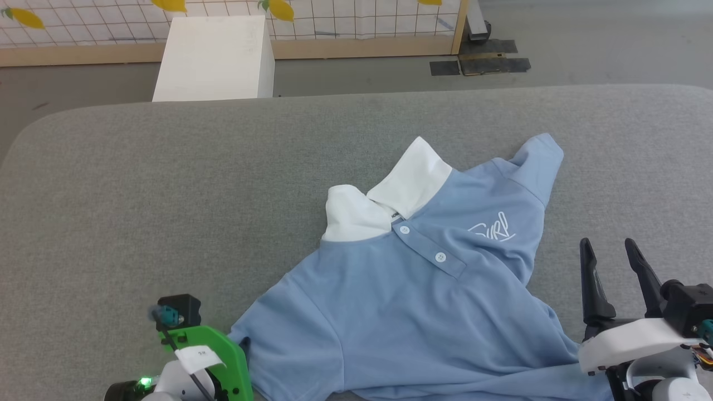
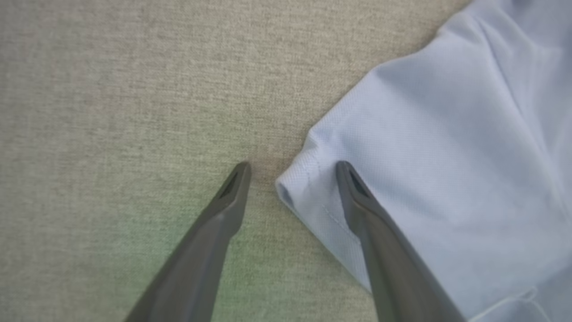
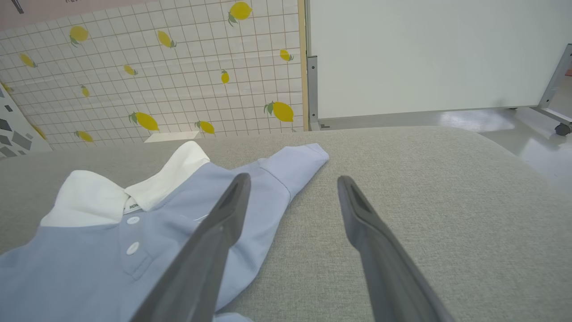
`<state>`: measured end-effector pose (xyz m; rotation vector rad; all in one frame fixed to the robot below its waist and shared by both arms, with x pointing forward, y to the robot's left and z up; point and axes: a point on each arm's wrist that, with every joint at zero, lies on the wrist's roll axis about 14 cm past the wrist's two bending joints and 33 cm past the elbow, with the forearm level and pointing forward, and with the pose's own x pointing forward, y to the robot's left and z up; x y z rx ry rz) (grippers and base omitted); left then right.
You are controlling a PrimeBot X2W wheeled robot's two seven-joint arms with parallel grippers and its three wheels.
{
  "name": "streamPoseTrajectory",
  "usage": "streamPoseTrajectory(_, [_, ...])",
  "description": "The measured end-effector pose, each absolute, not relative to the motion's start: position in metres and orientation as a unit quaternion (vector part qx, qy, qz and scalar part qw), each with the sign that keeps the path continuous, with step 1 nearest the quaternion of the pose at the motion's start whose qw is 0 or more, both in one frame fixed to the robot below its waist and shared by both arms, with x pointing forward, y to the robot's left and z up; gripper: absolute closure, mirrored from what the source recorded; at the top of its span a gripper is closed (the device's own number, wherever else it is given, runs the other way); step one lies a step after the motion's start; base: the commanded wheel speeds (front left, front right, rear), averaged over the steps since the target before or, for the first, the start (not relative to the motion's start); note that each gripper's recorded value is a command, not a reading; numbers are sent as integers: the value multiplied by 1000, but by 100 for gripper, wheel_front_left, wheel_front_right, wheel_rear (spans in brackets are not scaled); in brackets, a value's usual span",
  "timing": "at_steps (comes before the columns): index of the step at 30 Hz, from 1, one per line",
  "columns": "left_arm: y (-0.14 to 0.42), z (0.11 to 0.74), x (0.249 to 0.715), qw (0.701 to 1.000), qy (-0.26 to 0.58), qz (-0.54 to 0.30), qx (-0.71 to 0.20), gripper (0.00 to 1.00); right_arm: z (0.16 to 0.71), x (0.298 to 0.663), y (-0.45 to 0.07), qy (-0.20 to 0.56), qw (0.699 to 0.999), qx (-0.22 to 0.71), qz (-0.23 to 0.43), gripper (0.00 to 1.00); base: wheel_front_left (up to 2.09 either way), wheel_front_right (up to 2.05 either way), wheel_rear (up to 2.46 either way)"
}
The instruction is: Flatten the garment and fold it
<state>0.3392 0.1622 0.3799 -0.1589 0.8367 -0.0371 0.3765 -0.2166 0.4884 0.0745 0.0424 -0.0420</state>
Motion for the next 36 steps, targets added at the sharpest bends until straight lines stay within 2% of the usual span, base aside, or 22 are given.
streamPoseTrajectory(1, [162, 379, 339, 909, 410, -20, -76, 38, 488, 377, -216, 22, 999, 37, -21, 0, 0, 0, 0])
streamPoseTrajectory(2, [160, 378, 339, 907, 413, -25, -73, 61, 487, 377, -216, 23, 999, 38, -20, 0, 0, 0, 0])
streamPoseTrajectory(3, [159, 378, 339, 906, 415, -30, -71, 100, 487, 377, -215, 23, 999, 39, -20, 0, 0, 0, 0])
streamPoseTrajectory(11, [161, 385, 344, 919, 386, -34, -77, 100, 485, 384, -207, 29, 999, 42, -8, 0, 0, 0, 0])
streamPoseTrajectory(16, [201, 403, 356, 940, 329, 33, -84, 100, 500, 407, -204, 15, 1000, 15, 0, 0, 0, 0, 0])
streamPoseTrajectory(20, [233, 414, 358, 946, 302, 82, -85, 100, 510, 434, -199, 15, 1000, 2, 7, 0, 0, 0, 0])
streamPoseTrajectory(31, [260, 417, 377, 949, 276, 121, -88, 100, 484, 516, -201, 146, 989, -25, 14, 0, 0, 0, 0])
streamPoseTrajectory(36, [256, 412, 390, 950, 275, 114, -89, 100, 453, 548, -207, 239, 970, -40, 9, 0, 0, 0, 0])
